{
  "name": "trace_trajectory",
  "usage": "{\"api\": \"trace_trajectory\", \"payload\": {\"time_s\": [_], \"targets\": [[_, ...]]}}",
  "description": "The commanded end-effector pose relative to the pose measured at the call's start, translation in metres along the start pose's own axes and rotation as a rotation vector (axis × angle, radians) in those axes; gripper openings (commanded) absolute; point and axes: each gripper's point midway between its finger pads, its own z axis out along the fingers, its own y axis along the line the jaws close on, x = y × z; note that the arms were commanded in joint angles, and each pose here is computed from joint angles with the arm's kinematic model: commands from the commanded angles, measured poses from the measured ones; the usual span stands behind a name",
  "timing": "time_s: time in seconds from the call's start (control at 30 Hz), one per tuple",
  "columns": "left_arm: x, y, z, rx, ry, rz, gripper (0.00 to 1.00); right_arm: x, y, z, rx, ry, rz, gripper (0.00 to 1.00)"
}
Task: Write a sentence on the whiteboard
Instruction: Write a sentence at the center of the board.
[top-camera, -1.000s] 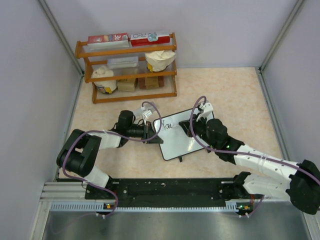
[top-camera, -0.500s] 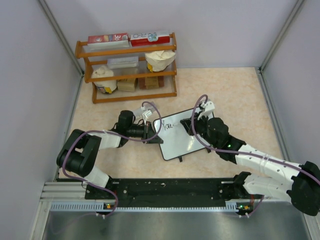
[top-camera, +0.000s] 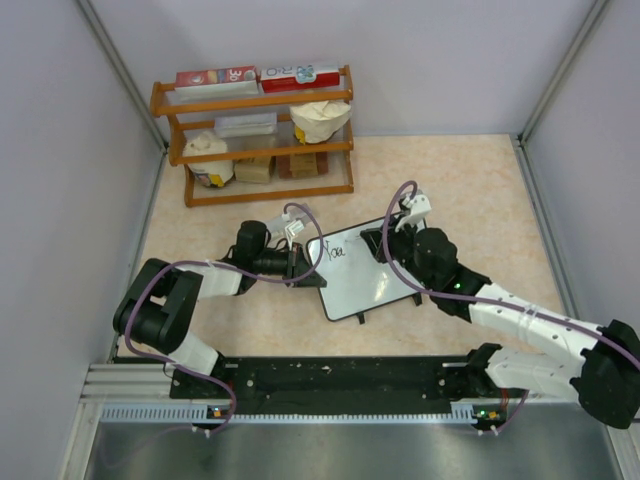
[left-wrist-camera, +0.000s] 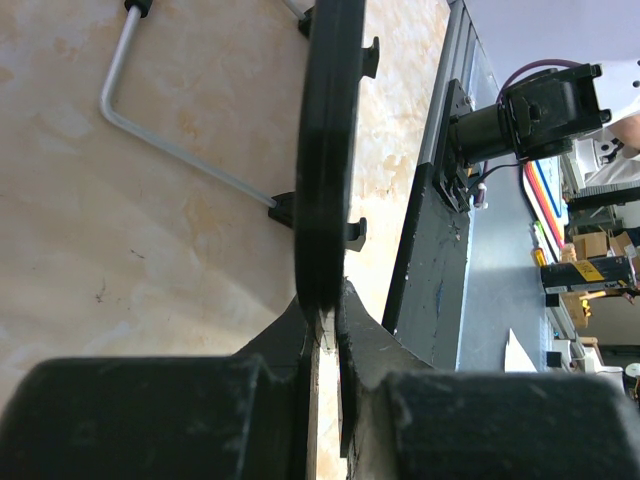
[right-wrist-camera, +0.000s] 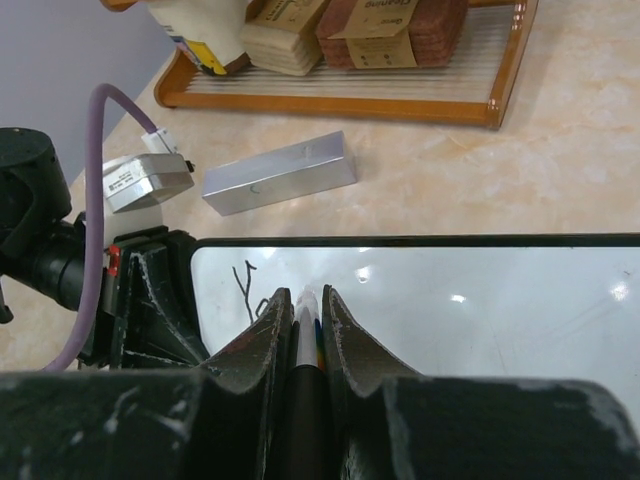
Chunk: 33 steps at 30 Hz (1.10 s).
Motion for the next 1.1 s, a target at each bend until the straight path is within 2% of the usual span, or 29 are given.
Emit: {"api": "trace_trajectory", "payload": {"time_s": [0.0,0.67,1.07], "targets": [[0.006,-0.001,0.0,0.01,0.017,0.02,0.0,-0.019,0.006,0.007,-0.014,-0.044,-0.003,0.0],[0.006,0.0,0.0,0.007,0.016,0.018,0.0,0.011,-0.001,-0.002,-0.025,0.023,-0.005,0.0],[0.006,0.0,0.0,0.007,0.016,0.02,0.0,-0.016,0.001,-0.011,-0.023,-0.06,0.015,0.0]]}}
